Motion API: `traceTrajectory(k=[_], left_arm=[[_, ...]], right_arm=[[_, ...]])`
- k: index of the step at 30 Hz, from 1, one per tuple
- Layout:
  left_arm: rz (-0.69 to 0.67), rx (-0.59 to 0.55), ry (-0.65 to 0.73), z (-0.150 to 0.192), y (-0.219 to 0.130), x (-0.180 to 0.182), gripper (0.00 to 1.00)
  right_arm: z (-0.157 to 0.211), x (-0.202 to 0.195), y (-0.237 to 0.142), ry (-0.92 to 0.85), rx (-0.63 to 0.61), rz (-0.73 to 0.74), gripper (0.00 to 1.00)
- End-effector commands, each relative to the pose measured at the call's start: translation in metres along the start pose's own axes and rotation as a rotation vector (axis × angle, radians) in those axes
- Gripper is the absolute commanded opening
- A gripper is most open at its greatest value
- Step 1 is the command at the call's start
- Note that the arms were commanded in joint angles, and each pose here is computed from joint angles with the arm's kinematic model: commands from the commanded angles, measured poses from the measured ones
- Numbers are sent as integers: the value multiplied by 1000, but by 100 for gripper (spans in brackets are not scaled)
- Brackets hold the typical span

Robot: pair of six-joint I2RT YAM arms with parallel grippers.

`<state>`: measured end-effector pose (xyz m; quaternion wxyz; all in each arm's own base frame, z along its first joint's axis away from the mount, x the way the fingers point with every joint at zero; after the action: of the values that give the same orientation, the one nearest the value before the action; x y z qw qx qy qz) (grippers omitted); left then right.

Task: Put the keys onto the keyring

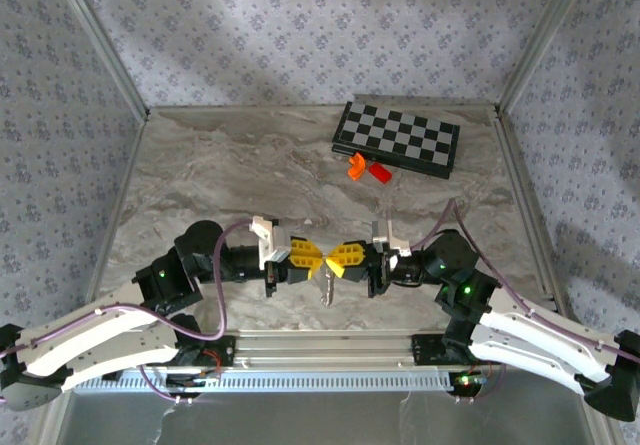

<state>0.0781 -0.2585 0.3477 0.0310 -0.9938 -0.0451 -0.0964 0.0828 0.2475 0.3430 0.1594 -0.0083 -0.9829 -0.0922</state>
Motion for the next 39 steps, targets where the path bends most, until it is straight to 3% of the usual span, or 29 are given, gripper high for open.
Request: traceTrajectory(k=[1,7,12,21,28,39], left_arm=[[11,-61,27,-22,-3,-1,15],[31,-64,23,-22,-1,-3,13],[33,-56,21,-20,1,-3,0],[15,42,43,-8,2,1,0],[21,209,97,6,2,4,0],[70,314,105,17,4,1,0]], right_arm=[[-14,9,0,-36,-47,-29,0],[-12,8,1,-42,-31,-13,0],[-9,6,2,-50,-8,10,0],[-4,2,-1,-66,48,75,0],[1,0,-12,-106,142,181,15],[5,-2,-23,-158,259,293,35]])
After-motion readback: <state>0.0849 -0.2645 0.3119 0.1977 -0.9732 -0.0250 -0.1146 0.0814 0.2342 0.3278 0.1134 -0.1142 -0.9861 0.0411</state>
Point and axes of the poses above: each hand's point on the last joint's axis, 136 mm out from that joint toward the fingers, its own y axis out along the fingers, its own x axis along the line the jaws close on, z = x × y, the point moved 4 cm from there along -y, back along the fingers, and after that the axes turned 15 degrees about y, right-handed, at the moved point
